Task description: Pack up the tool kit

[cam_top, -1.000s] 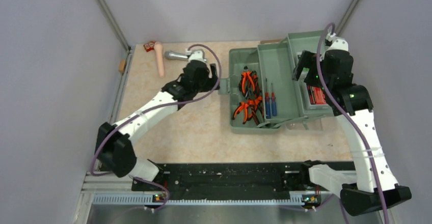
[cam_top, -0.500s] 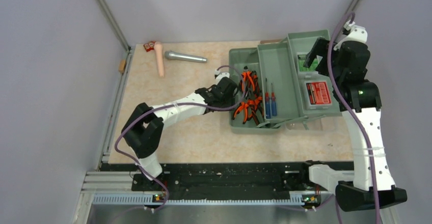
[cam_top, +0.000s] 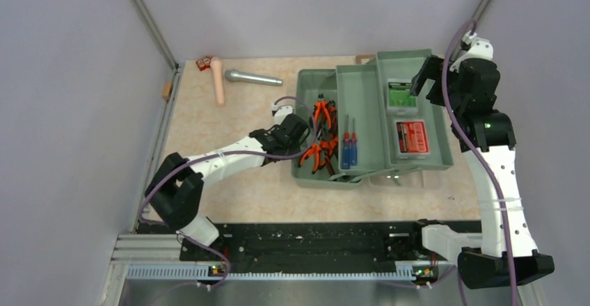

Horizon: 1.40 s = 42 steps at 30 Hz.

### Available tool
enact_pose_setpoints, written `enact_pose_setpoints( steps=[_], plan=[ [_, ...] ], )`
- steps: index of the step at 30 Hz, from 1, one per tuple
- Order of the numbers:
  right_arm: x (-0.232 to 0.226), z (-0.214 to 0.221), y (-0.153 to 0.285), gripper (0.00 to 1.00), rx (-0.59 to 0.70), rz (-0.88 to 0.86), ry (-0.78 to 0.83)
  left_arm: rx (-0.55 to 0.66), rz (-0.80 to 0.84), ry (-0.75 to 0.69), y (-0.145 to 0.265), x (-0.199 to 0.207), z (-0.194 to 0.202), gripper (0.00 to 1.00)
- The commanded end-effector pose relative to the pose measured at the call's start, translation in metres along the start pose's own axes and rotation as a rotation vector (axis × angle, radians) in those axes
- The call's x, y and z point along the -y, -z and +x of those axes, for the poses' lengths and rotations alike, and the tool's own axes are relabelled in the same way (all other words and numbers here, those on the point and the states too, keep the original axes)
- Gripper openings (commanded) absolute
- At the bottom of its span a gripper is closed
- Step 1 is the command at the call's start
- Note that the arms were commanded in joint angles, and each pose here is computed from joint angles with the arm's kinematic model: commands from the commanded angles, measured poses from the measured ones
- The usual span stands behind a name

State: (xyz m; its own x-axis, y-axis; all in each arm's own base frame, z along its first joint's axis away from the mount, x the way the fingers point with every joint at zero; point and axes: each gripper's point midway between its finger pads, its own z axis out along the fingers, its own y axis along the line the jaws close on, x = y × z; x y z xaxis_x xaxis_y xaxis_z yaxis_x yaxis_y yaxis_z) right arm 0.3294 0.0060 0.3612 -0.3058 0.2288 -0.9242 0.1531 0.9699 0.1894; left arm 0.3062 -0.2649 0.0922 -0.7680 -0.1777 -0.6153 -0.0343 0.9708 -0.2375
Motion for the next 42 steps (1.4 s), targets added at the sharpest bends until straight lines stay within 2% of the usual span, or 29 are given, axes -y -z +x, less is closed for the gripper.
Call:
enact_pose_setpoints(
  steps=[1,9,18,28,34,42],
  plan=[
    [-0.005,-0.008,0.000,0.98,0.038,-0.040,0.010,0.145,-0.271,0.089,0.039,-0.099,-0.034,0.00],
    [-0.006,0.013,-0.015,0.97,-0.019,-0.050,0.008,0.167,-0.385,0.194,0.064,-0.170,-0.019,0.00],
    [-0.009,0.076,-0.052,0.93,-0.204,-0.098,-0.032,0.162,-0.441,0.219,0.074,-0.202,0.000,0.00],
    [-0.020,0.164,-0.066,0.76,-0.413,-0.230,-0.087,0.135,-0.516,0.262,0.077,-0.242,-0.001,0.03],
    [-0.041,0.204,-0.065,0.60,-0.503,-0.364,-0.177,0.124,-0.516,0.344,0.072,-0.253,-0.010,0.09],
    [-0.046,0.244,-0.076,0.56,-0.558,-0.353,-0.130,0.117,-0.501,0.346,0.066,-0.250,-0.023,0.15]
  ],
)
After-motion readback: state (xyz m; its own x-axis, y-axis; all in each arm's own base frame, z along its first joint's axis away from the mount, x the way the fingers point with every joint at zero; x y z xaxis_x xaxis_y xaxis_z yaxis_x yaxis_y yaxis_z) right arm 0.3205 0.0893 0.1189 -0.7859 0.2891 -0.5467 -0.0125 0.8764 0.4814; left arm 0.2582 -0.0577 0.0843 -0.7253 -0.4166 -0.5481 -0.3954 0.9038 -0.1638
